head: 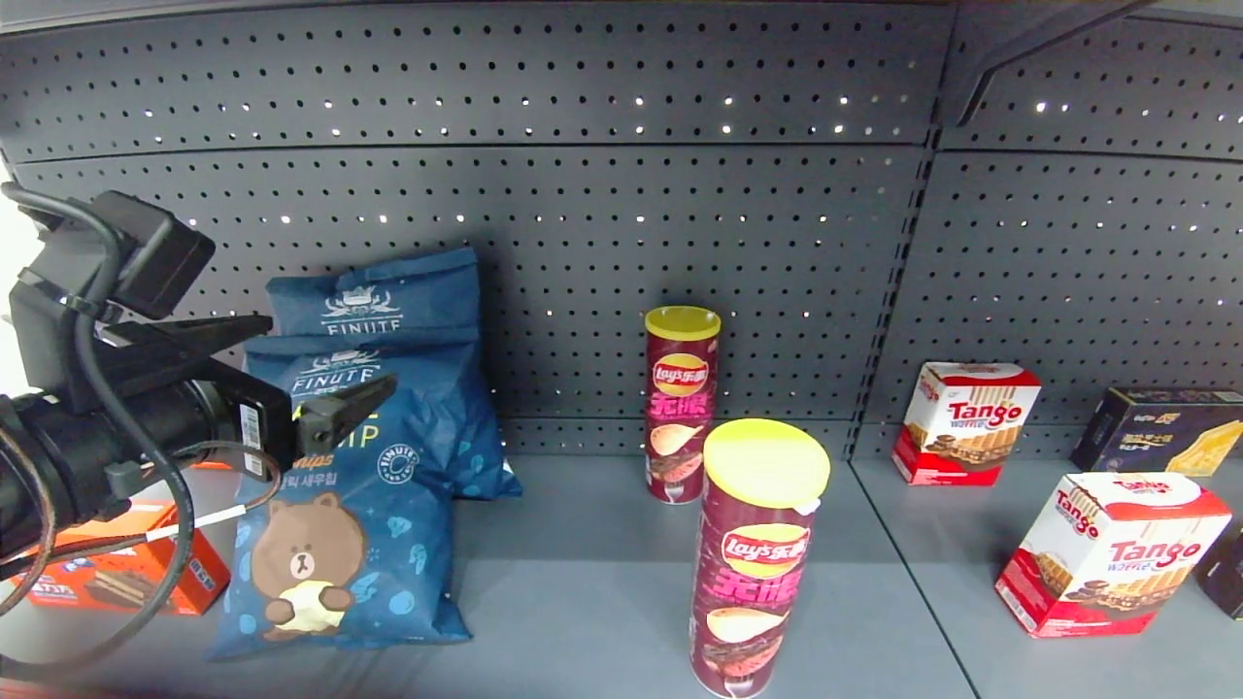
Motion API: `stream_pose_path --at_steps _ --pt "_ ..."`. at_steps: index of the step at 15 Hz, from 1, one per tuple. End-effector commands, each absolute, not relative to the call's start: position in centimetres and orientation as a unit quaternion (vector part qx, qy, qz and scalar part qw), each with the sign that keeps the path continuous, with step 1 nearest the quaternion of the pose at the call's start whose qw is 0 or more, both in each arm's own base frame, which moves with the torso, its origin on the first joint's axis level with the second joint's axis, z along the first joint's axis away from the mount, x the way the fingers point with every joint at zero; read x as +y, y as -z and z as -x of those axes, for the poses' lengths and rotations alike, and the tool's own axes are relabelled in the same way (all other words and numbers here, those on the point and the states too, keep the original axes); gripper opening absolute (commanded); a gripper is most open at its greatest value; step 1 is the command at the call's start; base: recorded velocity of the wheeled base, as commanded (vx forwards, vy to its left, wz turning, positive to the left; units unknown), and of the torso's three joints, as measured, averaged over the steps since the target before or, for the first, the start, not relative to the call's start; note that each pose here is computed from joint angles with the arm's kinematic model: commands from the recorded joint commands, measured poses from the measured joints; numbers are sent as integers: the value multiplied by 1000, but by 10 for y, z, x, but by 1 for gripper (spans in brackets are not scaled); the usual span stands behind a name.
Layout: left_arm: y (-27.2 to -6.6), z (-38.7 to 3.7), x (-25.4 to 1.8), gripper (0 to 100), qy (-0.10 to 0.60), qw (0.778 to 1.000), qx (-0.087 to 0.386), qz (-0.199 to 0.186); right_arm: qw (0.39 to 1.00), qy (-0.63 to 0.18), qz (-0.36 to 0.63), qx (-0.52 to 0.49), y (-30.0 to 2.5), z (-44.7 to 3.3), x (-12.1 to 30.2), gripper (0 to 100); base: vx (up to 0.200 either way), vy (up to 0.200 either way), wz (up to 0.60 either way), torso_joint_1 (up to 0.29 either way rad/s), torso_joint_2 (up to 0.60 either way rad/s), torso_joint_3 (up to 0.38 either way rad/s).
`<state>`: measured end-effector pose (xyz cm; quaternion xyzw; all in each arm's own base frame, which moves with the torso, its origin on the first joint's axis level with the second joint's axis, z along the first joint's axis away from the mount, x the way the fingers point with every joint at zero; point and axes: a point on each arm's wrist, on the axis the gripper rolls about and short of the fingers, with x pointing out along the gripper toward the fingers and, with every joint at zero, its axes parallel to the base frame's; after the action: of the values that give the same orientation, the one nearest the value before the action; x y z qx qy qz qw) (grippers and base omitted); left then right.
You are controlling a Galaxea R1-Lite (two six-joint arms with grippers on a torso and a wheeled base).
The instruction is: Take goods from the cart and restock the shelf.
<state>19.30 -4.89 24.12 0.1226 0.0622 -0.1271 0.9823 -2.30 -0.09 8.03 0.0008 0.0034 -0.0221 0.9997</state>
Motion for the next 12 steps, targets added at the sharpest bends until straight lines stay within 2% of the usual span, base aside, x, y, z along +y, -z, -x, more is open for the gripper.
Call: stream_pose_path --at_steps 1,2,3,5,8,12 --pt "-241 -193 -50 100 129 982 62 -123 1000 -2 -27 4 -210 0 -1 100 0 0 0 0 0 0" --pt "-239 -193 -50 100 130 982 66 -124 999 -12 -31 0 -227 -4 -1 100 0 0 0 0 0 0" --pt "-235 -191 -50 100 132 981 71 -124 996 -85 9 -4 -246 -11 2 100 0 0 0 0 0 0" --pt "-232 -190 -49 100 133 982 66 -121 988 -145 41 19 -254 -30 8 100 0 0 0 0 0 0" --pt "-229 -184 -47 100 132 982 66 -120 967 -236 63 73 -250 -60 28 100 0 0 0 0 0 0" --pt "-236 -186 -48 100 131 983 53 -121 944 -297 81 121 -241 -86 52 100 0 0 0 0 0 0"
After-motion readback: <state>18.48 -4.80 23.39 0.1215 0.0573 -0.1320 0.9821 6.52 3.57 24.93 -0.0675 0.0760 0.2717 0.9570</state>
